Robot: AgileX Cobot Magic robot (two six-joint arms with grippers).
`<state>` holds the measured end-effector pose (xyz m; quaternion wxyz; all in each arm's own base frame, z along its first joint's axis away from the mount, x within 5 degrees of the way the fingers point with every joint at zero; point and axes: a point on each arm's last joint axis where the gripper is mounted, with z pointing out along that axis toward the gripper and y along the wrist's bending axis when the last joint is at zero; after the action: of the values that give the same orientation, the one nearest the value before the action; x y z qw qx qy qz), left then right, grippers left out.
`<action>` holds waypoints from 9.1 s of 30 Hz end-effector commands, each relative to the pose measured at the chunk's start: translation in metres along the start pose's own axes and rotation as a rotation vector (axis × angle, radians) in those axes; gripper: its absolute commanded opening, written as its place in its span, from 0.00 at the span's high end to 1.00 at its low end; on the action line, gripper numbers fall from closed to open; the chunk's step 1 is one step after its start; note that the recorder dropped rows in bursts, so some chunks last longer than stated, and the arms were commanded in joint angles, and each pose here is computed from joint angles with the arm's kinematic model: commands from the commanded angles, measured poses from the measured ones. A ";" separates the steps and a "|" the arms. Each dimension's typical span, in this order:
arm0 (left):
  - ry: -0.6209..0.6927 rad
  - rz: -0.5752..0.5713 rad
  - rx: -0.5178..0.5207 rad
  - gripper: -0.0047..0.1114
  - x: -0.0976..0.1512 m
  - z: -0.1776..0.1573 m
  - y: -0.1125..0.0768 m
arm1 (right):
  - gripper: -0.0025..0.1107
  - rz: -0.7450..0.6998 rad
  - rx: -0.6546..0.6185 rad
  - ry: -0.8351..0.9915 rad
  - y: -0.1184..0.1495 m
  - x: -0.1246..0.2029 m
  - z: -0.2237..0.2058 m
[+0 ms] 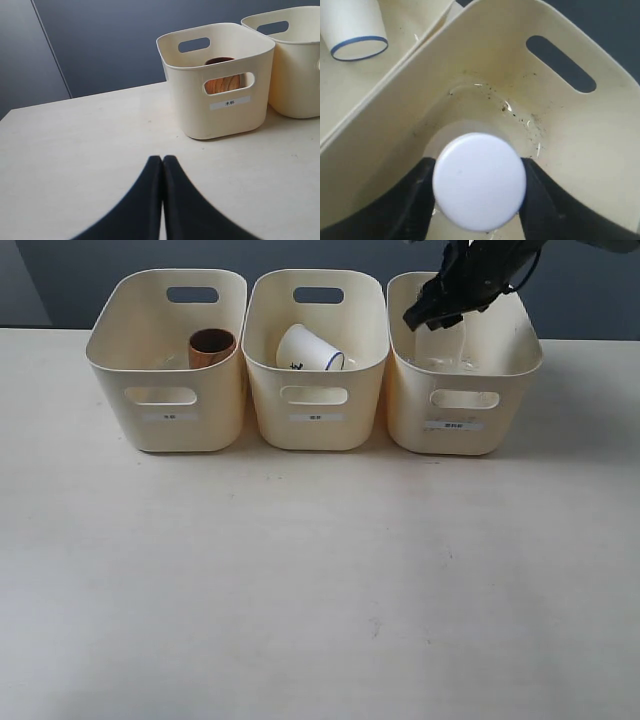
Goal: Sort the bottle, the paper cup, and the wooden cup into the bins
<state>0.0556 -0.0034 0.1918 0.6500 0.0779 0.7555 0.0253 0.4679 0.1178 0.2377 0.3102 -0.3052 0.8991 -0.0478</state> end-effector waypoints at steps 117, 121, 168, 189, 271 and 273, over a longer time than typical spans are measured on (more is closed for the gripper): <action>-0.003 -0.004 0.004 0.96 0.000 0.000 0.000 | 0.99 0.172 0.110 -0.157 0.000 0.040 -0.274; -0.003 -0.004 0.004 0.96 0.000 0.000 0.000 | 0.99 0.187 0.109 -0.209 0.013 0.071 -0.304; -0.003 -0.004 0.004 0.96 0.000 0.000 0.000 | 0.99 0.331 0.287 -1.015 0.122 0.276 -0.410; -0.003 -0.004 0.004 0.96 0.000 0.000 0.000 | 0.99 0.520 0.446 -0.927 0.122 0.324 -0.264; -0.003 -0.004 0.004 0.96 0.000 0.000 0.000 | 0.99 0.542 0.449 -0.869 0.124 0.343 -0.229; -0.003 -0.004 0.004 0.96 0.000 0.000 0.000 | 0.99 0.542 0.449 -0.869 0.124 0.343 -0.229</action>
<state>0.0556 -0.0034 0.1918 0.6500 0.0779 0.7555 0.0253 0.0565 -0.0039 0.2068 0.7073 0.0230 0.7061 -0.0250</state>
